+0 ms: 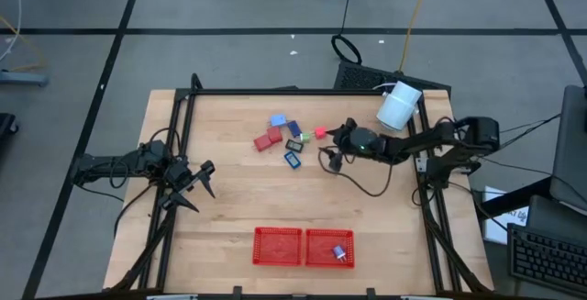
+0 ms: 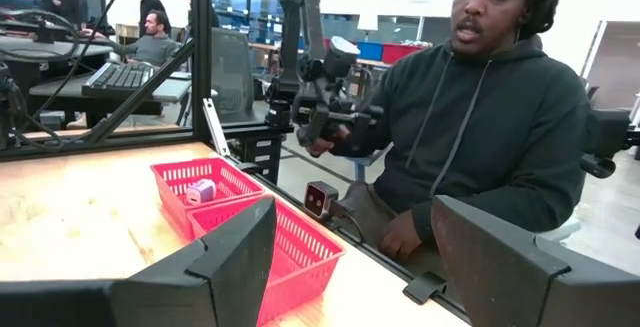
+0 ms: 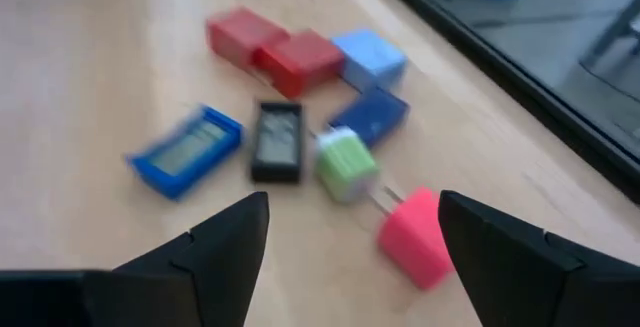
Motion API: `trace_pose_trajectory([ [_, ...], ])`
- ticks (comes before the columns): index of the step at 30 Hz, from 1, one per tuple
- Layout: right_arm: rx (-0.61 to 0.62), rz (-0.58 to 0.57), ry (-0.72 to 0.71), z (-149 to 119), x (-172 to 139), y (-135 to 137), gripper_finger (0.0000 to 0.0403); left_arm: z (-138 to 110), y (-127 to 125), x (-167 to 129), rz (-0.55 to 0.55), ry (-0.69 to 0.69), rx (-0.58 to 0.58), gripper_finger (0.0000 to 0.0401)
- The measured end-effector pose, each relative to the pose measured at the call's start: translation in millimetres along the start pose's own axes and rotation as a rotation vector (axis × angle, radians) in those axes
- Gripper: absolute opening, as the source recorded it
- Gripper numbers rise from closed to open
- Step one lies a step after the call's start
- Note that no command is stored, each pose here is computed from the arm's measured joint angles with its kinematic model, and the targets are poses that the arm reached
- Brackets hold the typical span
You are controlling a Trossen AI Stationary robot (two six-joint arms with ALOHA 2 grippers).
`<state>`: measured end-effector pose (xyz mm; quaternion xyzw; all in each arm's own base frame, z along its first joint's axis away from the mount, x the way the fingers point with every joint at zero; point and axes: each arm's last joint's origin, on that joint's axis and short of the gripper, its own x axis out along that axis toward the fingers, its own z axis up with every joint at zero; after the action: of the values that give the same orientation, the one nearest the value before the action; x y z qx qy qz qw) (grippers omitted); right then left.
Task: Pick & Place Office items
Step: Put the pink charger adapter into the right red bin
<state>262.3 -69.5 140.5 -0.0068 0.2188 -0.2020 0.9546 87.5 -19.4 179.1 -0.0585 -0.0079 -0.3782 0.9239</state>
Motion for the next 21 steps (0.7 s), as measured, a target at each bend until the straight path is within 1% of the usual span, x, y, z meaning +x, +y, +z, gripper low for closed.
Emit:
trace_pose_trajectory([
  [3, -0.048, -0.031, 0.105, 4.3, 11.7, -11.2, 0.0284, 0.1, 0.0, 0.0, 0.0, 0.0, 0.0, 0.0271],
  [5, -0.098, -0.015, 0.168, 8.3, 18.3, -19.0, 0.0285, 0.1, 0.0, 0.0, 0.0, 0.0, 0.0, 0.0271],
  [10, -0.177, 0.073, 0.196, 15.8, 36.5, -31.3, 0.0282, 0.1, 0.0, 0.0, 0.0, 0.0, 0.0, 0.0271],
  [13, -0.221, 0.068, 0.208, 15.1, 44.9, -38.7, 0.0279, -0.1, 0.0, 0.0, 0.0, 0.0, 0.0, 0.0271],
  [15, -0.217, 0.052, 0.213, 15.3, 49.2, -44.7, 0.0279, 0.0, 0.0, 0.0, 0.0, 0.0, 0.0, 0.0271],
  [17, -0.187, 0.052, 0.215, 14.5, 52.8, -50.1, 0.0279, 0.0, 0.0, 0.0, 0.0, 0.0, 0.0, 0.0271],
  [21, -0.144, 0.103, 0.245, 5.3, 57.0, -55.7, 0.0277, 0.0, 0.0, 0.0, 0.0, 0.0, 0.0, 0.0271],
])
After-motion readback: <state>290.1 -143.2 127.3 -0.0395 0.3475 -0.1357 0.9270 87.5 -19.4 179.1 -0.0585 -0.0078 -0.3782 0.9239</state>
